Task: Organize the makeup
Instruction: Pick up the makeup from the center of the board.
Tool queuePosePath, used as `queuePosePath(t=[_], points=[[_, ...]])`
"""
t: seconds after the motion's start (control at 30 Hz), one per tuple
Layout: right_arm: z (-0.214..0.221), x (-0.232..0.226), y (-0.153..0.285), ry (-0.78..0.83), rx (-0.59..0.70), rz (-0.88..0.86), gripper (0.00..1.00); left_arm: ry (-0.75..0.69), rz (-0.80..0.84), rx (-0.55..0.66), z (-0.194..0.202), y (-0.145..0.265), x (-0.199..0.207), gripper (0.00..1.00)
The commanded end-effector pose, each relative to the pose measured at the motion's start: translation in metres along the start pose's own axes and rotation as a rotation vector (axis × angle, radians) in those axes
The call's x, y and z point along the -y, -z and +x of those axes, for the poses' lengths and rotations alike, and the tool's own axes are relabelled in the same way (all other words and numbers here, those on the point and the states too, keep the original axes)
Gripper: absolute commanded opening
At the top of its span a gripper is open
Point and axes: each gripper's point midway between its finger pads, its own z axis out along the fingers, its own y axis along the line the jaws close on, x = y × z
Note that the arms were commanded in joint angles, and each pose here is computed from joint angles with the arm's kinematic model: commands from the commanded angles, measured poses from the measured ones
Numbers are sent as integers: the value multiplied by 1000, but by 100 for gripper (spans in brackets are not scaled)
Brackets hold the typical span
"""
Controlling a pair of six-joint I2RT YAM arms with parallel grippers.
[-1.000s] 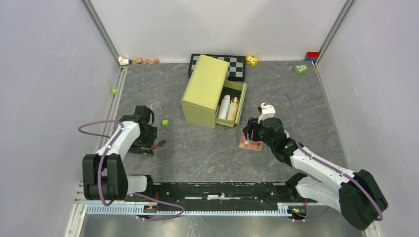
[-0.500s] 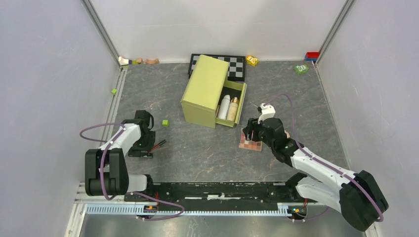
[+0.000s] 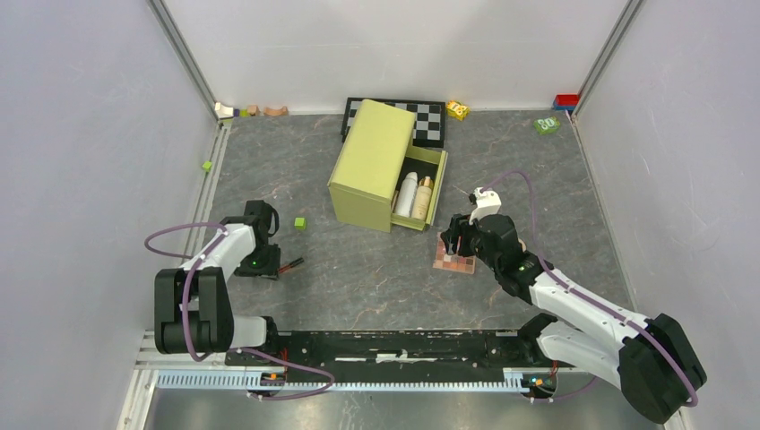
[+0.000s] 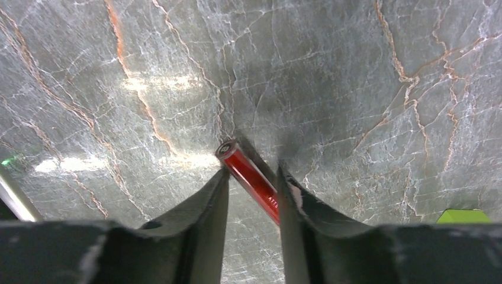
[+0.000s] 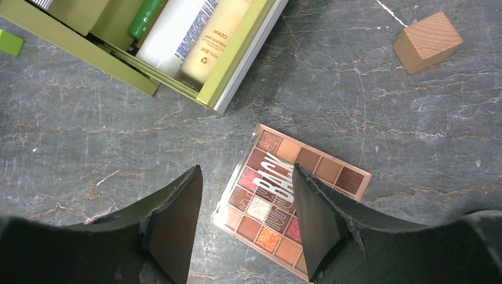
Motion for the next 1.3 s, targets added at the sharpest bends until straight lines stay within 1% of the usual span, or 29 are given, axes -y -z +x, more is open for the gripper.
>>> queuePosePath(t=[0.0, 0.1, 0.17, 0.2, 0.37, 0.47, 0.57, 0.67, 0.7, 0.77, 0.83, 0.9, 0.93, 1.0, 1.07, 1.1, 1.17, 1.2, 1.27], points=[[-5, 1, 2, -6, 17, 5, 64, 25, 12, 24, -2, -12, 6, 32], [-6, 0, 2, -12, 20, 6, 64, 24, 9, 18, -2, -12, 4, 17], [-6, 1, 2, -16, 22, 7, 64, 23, 9, 13, -2, -10, 4, 4], [-6, 0, 2, -17, 22, 7, 64, 21, 10, 12, -2, -9, 5, 2], [-11, 3, 5, -6, 33, 22, 64, -19, 49, 43, -15, 15, 14, 2], [-19, 8, 8, 19, 46, 57, 64, -40, 157, 97, -32, 46, 29, 2], [-32, 13, 12, 42, 77, 88, 64, -87, 323, 191, -56, 86, 50, 2], [-39, 19, 18, 54, 93, 124, 64, -204, 483, 297, -78, 134, 72, 2], [-41, 21, 19, 56, 100, 132, 64, -262, 527, 319, -81, 151, 80, 2], [-44, 23, 22, 56, 116, 143, 64, -423, 621, 352, -81, 187, 100, 2], [-47, 24, 24, 52, 129, 149, 65, -563, 700, 391, -66, 222, 116, 2], [-49, 25, 26, 50, 136, 155, 65, -702, 817, 434, -38, 260, 132, 2], [-50, 25, 28, 46, 143, 158, 65, -787, 891, 452, -17, 281, 140, 2], [-53, 27, 32, 38, 156, 165, 65, -960, 1032, 453, 32, 318, 153, 2], [-57, 29, 37, 27, 176, 178, 65, -1131, 1123, 442, 82, 349, 162, 2], [-61, 31, 41, 17, 194, 188, 65, -1223, 1128, 437, 106, 352, 167, 2], [-66, 37, 50, -1, 228, 212, 65, -1380, 1183, 409, 153, 371, 172, 2], [-67, 41, 54, -13, 244, 228, 65, -1463, 1183, 383, 176, 368, 175, 2], [-70, 47, 62, -35, 274, 253, 65, -1590, 1219, 351, 213, 375, 177, 2]])
